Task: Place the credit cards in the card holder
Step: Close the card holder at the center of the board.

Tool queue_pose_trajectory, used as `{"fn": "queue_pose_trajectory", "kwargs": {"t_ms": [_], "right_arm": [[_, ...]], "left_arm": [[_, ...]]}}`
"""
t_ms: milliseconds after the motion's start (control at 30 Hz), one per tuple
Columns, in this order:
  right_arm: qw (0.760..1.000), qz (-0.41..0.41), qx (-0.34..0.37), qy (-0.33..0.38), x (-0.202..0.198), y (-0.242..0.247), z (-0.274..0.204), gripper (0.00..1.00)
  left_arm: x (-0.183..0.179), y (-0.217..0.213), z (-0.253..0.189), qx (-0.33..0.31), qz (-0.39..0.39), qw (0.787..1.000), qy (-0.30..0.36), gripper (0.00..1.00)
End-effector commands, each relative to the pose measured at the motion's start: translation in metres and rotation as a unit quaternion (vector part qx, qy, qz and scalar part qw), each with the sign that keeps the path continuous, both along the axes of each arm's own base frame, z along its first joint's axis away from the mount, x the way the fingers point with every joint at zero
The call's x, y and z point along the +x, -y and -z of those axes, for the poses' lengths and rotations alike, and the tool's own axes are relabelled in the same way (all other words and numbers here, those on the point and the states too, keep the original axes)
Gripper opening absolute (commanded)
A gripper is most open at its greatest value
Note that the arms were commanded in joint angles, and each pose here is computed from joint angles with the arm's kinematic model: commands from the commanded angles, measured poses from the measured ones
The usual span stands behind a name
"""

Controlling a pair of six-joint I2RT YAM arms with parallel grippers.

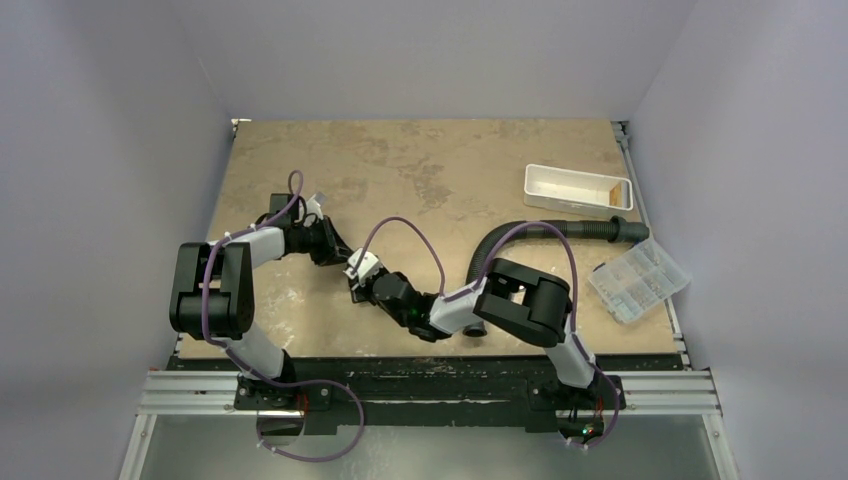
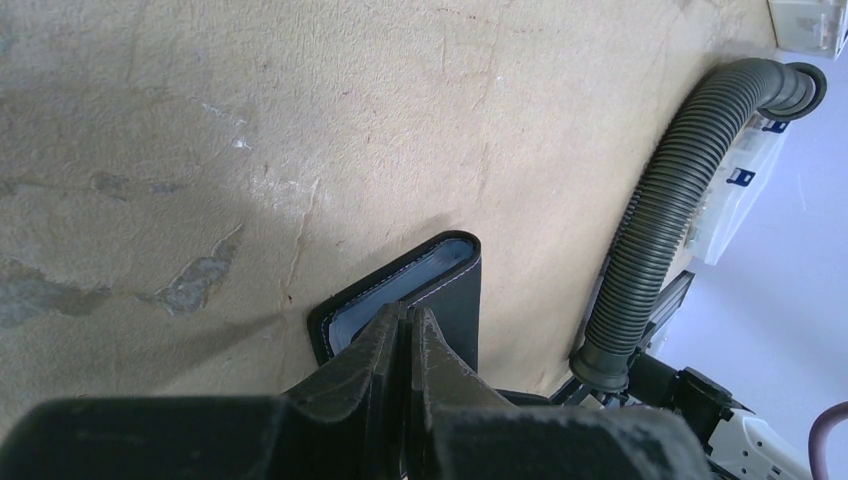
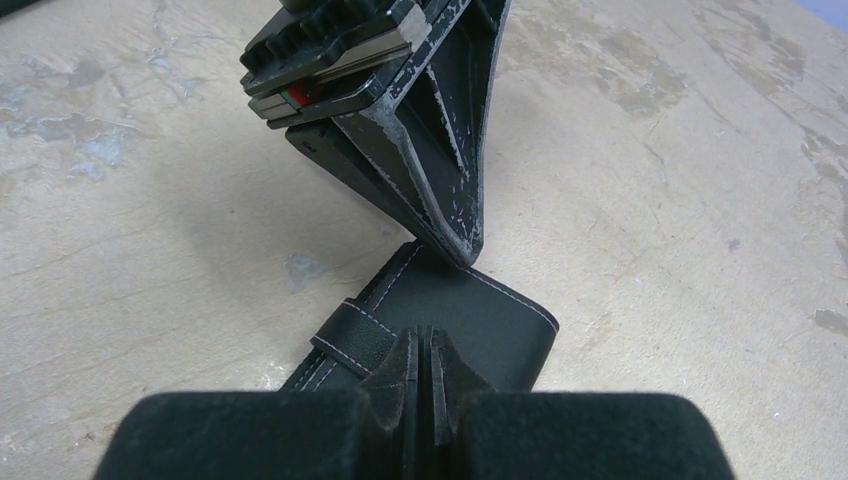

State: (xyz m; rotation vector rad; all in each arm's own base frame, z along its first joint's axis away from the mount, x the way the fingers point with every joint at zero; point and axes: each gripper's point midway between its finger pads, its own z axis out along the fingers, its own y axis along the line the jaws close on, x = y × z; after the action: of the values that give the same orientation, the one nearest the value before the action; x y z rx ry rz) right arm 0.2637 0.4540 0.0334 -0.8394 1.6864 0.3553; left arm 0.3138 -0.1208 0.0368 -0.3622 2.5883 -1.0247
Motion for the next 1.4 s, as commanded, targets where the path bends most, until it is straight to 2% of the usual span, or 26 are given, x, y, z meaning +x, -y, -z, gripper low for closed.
{"fn": "queue_pose_trajectory", "kwargs": {"t_ms": [0, 200, 400, 500, 600, 700, 867, 1000, 1067, 1100, 1133, 1167, 1200, 1267, 1367], "right_arm": [[0.949, -0.011, -0.296, -0.107, -0.047, 0.115, 0.132, 0.00], [0.939, -0.017, -0.328, -0.103, -0.044, 0.116, 0.145, 0.00], [0.936, -0.032, -0.322, -0.137, -0.056, 0.113, 0.171, 0.00], [0.942, -0.040, -0.301, -0.143, -0.057, 0.108, 0.167, 0.00], [0.941, -0.022, -0.303, -0.150, -0.057, 0.116, 0.173, 0.00], [0.950, -0.005, -0.249, -0.186, -0.060, 0.115, 0.170, 0.00], [0.940, 0.014, -0.284, -0.190, -0.078, 0.129, 0.194, 0.00], [0.939, 0.028, -0.293, -0.178, -0.080, 0.128, 0.194, 0.00], [0.944, 0.064, -0.281, -0.163, -0.070, 0.131, 0.181, 0.00], [0.951, 0.084, -0.258, -0.150, -0.060, 0.127, 0.164, 0.02], [0.959, 0.094, -0.224, -0.144, -0.049, 0.118, 0.140, 0.25], [0.967, 0.104, -0.183, -0.146, -0.037, 0.108, 0.115, 0.42], [0.972, 0.104, -0.143, -0.154, -0.026, 0.097, 0.091, 0.54], [0.977, 0.104, -0.088, -0.166, -0.006, 0.079, 0.044, 0.66], [0.981, 0.088, -0.026, -0.170, 0.009, 0.057, -0.017, 0.76]], "left_arm": [[0.006, -0.002, -0.012, 0.006, 0.005, 0.999, 0.033, 0.00], [0.005, -0.003, -0.011, 0.010, 0.005, 0.999, 0.031, 0.00], [0.006, -0.006, -0.006, 0.022, 0.005, 0.999, 0.025, 0.00], [0.005, -0.007, -0.003, 0.026, 0.006, 0.999, 0.023, 0.00], [0.005, -0.007, -0.002, 0.025, 0.007, 0.999, 0.021, 0.00], [0.006, -0.007, -0.002, 0.024, 0.007, 0.999, 0.023, 0.00], [0.005, -0.005, -0.002, 0.017, 0.008, 1.000, 0.022, 0.00], [0.005, -0.006, -0.003, 0.020, 0.006, 0.999, 0.024, 0.00], [0.005, -0.006, -0.005, 0.023, 0.007, 0.999, 0.027, 0.00], [0.005, -0.006, -0.007, 0.023, 0.007, 0.999, 0.031, 0.00], [0.006, -0.006, -0.009, 0.023, 0.008, 0.999, 0.034, 0.00], [0.007, -0.006, -0.011, 0.022, 0.009, 0.999, 0.038, 0.00], [0.009, -0.005, -0.015, 0.017, 0.009, 0.999, 0.045, 0.00], [0.015, -0.003, -0.024, 0.010, 0.010, 0.998, 0.060, 0.00], [0.022, -0.003, -0.036, 0.011, 0.010, 0.997, 0.077, 0.04]]}}
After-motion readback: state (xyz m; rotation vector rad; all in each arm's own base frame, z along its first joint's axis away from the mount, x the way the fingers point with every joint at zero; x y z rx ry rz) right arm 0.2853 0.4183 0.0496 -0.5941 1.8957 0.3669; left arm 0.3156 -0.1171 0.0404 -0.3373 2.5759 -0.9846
